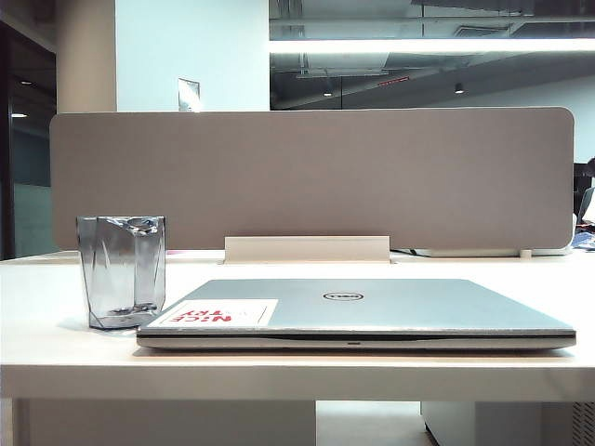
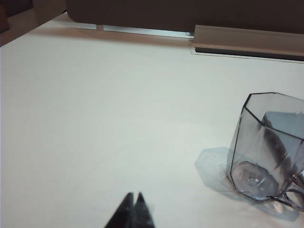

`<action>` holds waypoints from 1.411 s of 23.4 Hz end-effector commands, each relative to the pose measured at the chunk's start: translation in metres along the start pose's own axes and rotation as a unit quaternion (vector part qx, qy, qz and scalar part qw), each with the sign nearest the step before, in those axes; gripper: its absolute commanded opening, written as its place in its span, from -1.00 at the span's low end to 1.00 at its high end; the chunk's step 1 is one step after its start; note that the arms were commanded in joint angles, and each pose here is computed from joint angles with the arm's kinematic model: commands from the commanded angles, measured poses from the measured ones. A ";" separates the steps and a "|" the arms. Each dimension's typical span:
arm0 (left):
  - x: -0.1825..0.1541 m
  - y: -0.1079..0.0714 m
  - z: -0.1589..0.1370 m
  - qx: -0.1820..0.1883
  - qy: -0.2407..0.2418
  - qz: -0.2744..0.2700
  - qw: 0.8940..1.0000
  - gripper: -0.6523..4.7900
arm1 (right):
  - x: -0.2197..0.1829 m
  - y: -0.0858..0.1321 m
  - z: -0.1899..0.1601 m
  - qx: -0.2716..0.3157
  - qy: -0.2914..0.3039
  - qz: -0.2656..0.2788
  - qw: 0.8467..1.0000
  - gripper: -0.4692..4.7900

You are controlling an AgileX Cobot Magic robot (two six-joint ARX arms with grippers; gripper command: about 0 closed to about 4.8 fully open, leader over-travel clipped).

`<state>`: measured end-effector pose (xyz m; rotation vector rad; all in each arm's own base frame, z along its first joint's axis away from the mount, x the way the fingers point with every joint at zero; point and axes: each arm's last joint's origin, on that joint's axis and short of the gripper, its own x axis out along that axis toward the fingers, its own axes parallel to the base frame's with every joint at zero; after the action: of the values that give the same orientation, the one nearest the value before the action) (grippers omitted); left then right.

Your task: Pick up the water cup and place it on the side of the laptop away from you.

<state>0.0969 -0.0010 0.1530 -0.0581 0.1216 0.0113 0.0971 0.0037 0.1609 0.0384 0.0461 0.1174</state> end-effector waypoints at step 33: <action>0.000 0.000 0.001 0.000 -0.003 -0.003 1.000 -0.78 | 0.085 0.025 0.074 0.029 0.063 0.225 0.972 -0.85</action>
<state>0.0969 -0.0010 0.1529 -0.0581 0.1223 0.0113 0.1781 0.0318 0.2268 0.1015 0.1862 0.5458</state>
